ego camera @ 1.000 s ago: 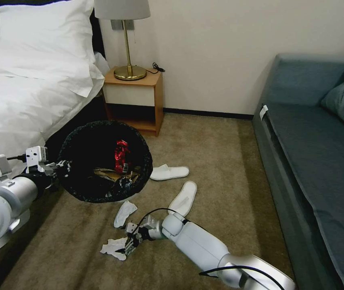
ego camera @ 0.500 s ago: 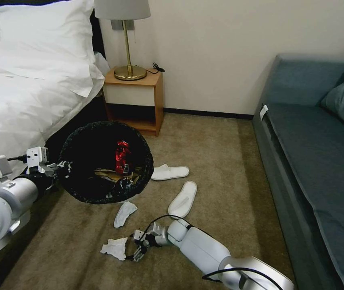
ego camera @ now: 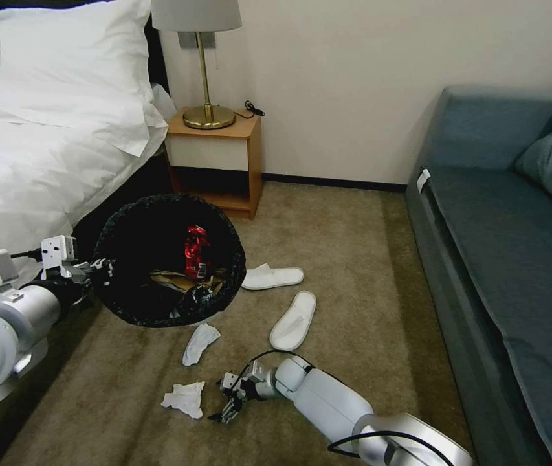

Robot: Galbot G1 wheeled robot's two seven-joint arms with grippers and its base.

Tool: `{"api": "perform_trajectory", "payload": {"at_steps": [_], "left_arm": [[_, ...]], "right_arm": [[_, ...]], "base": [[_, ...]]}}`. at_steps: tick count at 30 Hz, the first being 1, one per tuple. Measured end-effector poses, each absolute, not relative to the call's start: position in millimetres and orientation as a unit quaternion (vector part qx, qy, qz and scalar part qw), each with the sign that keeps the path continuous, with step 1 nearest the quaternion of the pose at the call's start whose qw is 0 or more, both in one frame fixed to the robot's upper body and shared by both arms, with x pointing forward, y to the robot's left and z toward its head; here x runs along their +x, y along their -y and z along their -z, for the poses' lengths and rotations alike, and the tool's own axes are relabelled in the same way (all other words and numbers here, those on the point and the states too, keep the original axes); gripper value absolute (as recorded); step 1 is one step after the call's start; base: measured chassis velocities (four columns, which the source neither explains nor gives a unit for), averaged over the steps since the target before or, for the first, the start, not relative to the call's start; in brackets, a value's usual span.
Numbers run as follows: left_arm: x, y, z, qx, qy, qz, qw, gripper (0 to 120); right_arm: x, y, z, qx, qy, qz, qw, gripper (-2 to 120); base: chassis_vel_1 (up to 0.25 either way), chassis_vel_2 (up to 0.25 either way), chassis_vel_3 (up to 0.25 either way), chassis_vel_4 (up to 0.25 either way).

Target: Pick up the trash bin, then pick up the garbage on the floor and place it into the trash bin.

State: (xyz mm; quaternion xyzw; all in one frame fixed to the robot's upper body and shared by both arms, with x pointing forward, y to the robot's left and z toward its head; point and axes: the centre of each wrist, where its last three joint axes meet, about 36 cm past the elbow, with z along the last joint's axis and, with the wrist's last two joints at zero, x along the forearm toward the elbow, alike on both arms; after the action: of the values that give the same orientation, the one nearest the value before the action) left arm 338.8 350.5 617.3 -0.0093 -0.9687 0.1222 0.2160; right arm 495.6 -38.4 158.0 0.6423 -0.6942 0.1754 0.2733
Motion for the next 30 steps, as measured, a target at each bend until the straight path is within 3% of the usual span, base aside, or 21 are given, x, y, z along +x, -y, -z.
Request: {"api": "perform_trajectory", "payload": {"at_steps": [26, 30], "left_arm": [[337.6, -347.5, -616.3, -0.013, 0.968, -0.122, 0.219, 2], [336.7, -347.1, -616.0, -0.012, 0.968, -0.122, 0.219, 2]], "right_arm": [[502.7, 35.3, -164.6, 0.627, 0.72, -0.131, 0.266, 100], [499.9, 28.8, -166.8, 0.622, 0.728, -0.097, 0.273, 100]], "base": [[0.0, 0.0, 0.0, 0.0], [0.0, 0.0, 0.0, 0.0]]}}
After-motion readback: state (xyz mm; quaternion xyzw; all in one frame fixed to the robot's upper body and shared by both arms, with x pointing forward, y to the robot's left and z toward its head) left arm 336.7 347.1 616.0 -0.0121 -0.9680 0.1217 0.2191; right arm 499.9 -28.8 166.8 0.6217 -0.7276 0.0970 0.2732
